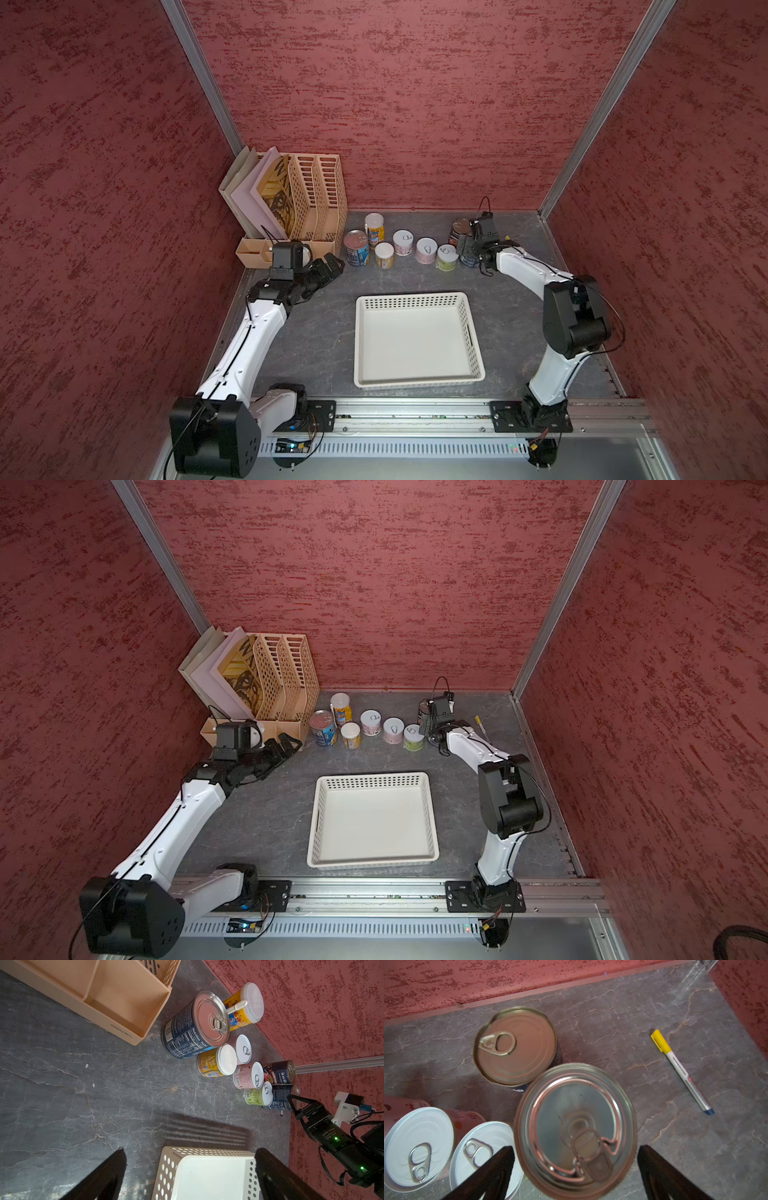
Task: Put the canned food in the basket
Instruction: Pick up the canned food from the center of the board.
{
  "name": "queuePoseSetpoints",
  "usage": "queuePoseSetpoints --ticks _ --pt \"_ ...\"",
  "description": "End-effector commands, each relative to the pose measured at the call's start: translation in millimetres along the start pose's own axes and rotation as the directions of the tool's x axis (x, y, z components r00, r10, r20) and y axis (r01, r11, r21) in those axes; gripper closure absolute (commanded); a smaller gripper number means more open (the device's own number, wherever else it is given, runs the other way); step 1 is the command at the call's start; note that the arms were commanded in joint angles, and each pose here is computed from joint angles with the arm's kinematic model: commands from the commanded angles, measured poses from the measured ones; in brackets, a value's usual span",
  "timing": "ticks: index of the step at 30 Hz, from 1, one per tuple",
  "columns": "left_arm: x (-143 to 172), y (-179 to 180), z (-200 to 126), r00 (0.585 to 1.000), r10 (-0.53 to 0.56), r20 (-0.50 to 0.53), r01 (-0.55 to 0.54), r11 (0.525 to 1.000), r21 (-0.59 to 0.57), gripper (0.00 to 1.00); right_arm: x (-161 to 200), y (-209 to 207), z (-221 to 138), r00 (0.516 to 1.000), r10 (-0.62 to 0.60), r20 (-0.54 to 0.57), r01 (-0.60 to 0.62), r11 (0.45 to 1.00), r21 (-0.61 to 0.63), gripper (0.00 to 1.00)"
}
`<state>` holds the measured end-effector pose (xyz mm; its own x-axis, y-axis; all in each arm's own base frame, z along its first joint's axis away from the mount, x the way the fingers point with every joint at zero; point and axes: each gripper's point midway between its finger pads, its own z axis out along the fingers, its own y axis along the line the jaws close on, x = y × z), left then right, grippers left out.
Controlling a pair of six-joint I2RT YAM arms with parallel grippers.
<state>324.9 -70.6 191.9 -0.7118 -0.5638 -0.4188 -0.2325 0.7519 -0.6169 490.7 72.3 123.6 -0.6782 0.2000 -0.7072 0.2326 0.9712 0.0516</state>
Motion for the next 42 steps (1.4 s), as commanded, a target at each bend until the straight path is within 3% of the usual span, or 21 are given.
queuePoseSetpoints --ticks 1,10,18,23,32,36,42 --pt "-6.9 -7.8 -2.7 0.999 0.027 0.019 -0.027 1.000 0.014 0.00 -14.4 -4.1 5.1 1.000 0.000 0.002 0.000 1.000 0.015 0.02" --pt "-8.0 -4.4 1.4 1.000 0.027 0.013 -0.027 1.000 -0.006 0.00 -19.9 -6.8 30.7 0.999 -0.011 -0.039 0.012 0.999 0.033 0.02" --pt "-7.4 -5.0 1.2 1.000 0.025 0.008 -0.025 1.000 -0.003 0.00 -15.6 -0.7 35.2 0.997 -0.020 -0.068 0.021 1.000 0.006 0.10" --pt "-7.4 -6.3 -0.4 1.000 0.024 0.009 -0.024 1.000 0.001 0.00 -22.4 0.8 28.6 0.998 -0.023 -0.050 0.023 1.000 -0.008 0.30" --pt "-10.0 -9.5 -7.8 0.999 0.040 0.036 -0.040 0.999 0.008 0.00 -41.7 -2.6 3.2 1.000 -0.017 0.022 0.017 1.000 -0.015 0.50" --pt "-9.0 -9.0 -4.7 0.999 0.037 0.031 -0.037 0.999 0.013 0.00 -52.1 -4.0 -15.0 0.997 -0.002 0.071 0.004 0.999 -0.032 0.57" --pt "-7.2 -9.8 1.0 0.999 0.038 0.010 -0.038 0.999 0.008 0.00 -66.0 -5.2 -41.2 0.989 0.033 0.145 -0.023 0.997 -0.070 0.58"
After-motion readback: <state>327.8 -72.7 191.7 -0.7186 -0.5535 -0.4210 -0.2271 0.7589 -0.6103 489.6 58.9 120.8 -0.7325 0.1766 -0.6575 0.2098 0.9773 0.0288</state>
